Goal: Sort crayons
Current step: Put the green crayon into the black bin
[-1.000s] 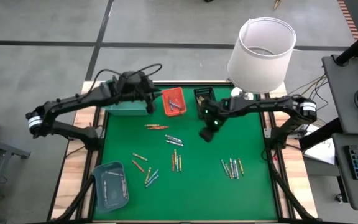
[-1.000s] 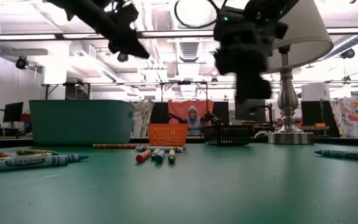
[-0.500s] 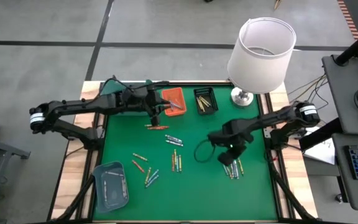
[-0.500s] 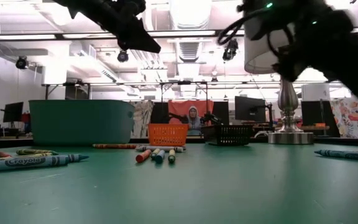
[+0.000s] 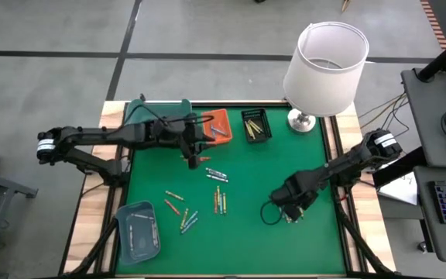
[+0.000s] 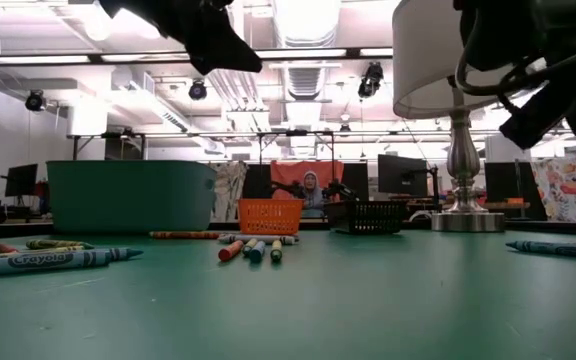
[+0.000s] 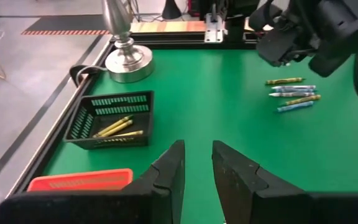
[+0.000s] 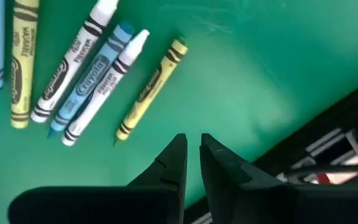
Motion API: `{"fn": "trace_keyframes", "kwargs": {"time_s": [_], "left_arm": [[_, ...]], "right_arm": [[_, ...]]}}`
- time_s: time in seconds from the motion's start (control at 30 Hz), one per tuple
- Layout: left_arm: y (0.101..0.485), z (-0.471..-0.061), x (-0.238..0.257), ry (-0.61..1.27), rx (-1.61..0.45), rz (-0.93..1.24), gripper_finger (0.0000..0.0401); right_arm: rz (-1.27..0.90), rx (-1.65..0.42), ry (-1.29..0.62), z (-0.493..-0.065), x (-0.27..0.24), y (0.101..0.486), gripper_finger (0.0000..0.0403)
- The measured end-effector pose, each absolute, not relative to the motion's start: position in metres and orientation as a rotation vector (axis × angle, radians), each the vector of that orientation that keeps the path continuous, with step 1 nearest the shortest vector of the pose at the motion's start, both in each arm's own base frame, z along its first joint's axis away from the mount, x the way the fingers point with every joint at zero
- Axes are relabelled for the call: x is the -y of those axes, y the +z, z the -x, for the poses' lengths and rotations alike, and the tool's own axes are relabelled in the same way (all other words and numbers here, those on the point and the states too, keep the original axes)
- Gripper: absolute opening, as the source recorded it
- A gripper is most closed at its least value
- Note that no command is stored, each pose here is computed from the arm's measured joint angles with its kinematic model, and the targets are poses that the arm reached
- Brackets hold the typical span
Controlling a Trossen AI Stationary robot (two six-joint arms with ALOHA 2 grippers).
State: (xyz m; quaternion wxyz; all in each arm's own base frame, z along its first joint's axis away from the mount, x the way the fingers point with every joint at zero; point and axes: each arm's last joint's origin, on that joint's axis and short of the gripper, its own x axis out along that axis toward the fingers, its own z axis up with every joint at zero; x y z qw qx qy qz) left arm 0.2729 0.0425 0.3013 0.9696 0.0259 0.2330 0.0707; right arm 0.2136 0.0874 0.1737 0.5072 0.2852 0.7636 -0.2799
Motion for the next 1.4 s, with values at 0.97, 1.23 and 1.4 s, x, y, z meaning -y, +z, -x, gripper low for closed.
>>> {"fn": "trace_keyframes", "kwargs": {"time_s": [0.97,1.23,1.4], "left_arm": [[0.303,-0.275,-0.037,0.132,-0.451,-0.053,0.0064],[0.302,-0.275,-0.037,0.133,-0.453,-0.05,0.0064],[0.302,-0.275,-0.037,0.132,-0.454,-0.05,0.0064]], "right_arm": [[-0.653,-1.666,-0.734,-0.205,-0.079,0.138,0.0114],[-0.626,-1.675,-0.723,-0.204,-0.079,0.137,0.0039],[-0.601,-1.693,-0.725,-0.202,-0.077,0.138,0.0013]]}}
